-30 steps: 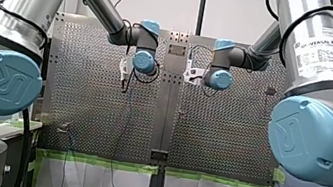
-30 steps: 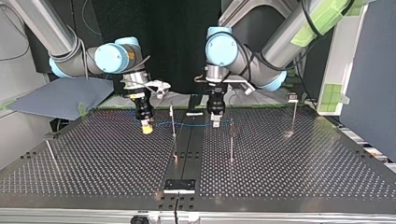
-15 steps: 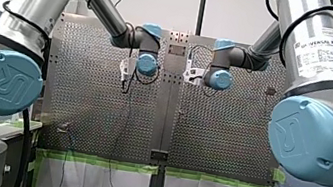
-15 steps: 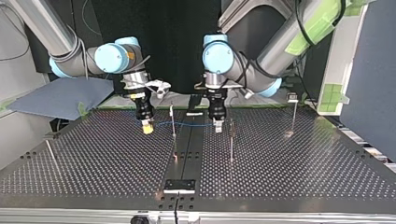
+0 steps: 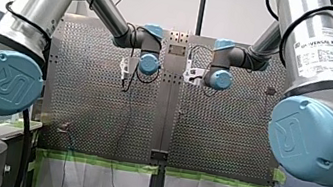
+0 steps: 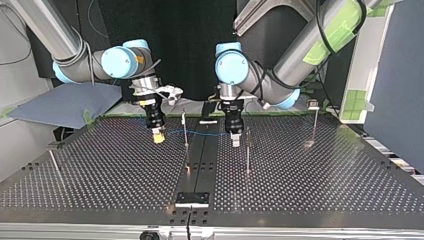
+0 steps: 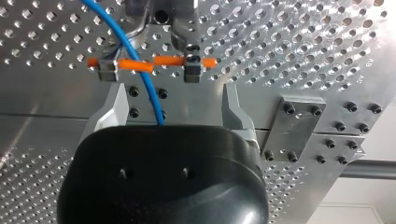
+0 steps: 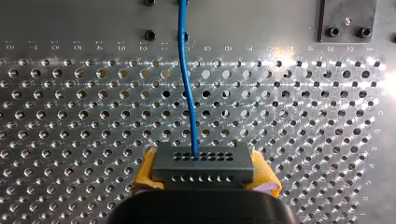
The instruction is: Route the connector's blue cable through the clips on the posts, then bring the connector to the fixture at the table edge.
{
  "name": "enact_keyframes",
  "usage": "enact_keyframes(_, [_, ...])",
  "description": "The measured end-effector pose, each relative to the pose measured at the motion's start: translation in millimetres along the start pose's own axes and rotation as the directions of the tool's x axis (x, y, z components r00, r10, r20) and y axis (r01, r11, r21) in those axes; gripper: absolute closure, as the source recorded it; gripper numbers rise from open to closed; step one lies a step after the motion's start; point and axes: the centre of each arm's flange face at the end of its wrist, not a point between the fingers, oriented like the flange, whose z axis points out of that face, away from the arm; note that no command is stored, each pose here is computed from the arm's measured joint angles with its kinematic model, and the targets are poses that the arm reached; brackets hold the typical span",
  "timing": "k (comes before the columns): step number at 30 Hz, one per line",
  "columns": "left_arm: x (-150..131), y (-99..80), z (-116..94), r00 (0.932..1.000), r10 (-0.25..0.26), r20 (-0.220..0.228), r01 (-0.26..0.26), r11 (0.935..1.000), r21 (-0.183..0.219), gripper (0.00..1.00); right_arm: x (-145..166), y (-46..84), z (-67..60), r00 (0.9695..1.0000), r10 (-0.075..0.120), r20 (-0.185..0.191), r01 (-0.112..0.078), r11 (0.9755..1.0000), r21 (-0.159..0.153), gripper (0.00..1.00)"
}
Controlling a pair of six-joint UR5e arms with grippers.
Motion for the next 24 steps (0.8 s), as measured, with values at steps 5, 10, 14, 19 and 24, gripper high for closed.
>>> enact_keyframes(5, [0.9, -2.0, -0.8, 0.9998, 0.022, -0.002, -0.022, 0.9997, 0.011, 0.00, -0.1, -0.2, -0.1, 1.0000, 0.000, 0.001, 0.000, 1.0000, 0.000, 1.00])
enact_keyframes(10, [1.0, -4.0, -1.8, 0.9986, 0.052, -0.002, -0.052, 0.9984, 0.021, 0.00, -0.2, -0.4, -0.3, 1.0000, 0.001, 0.002, -0.001, 1.0000, 0.001, 1.00])
enact_keyframes(14, [1.2, -3.2, -1.8, 0.9978, 0.067, -0.002, -0.067, 0.9977, 0.015, 0.00, -0.4, -0.7, -0.5, 1.0000, 0.001, 0.004, -0.001, 1.0000, 0.001, 1.00])
enact_keyframes(19, [1.1, -1.3, -0.5, 0.9968, 0.080, -0.002, -0.080, 0.9968, 0.006, 0.00, -0.6, -0.7, -0.7, 1.0000, 0.000, 0.006, 0.000, 1.0000, 0.001, 1.00])
enact_keyframes(24, [0.8, -2.5, 0.0, 0.9965, 0.083, 0.001, -0.083, 0.9963, 0.019, 0.00, -0.6, -0.5, -0.7, 1.0000, 0.000, 0.006, 0.000, 1.0000, 0.001, 1.00])
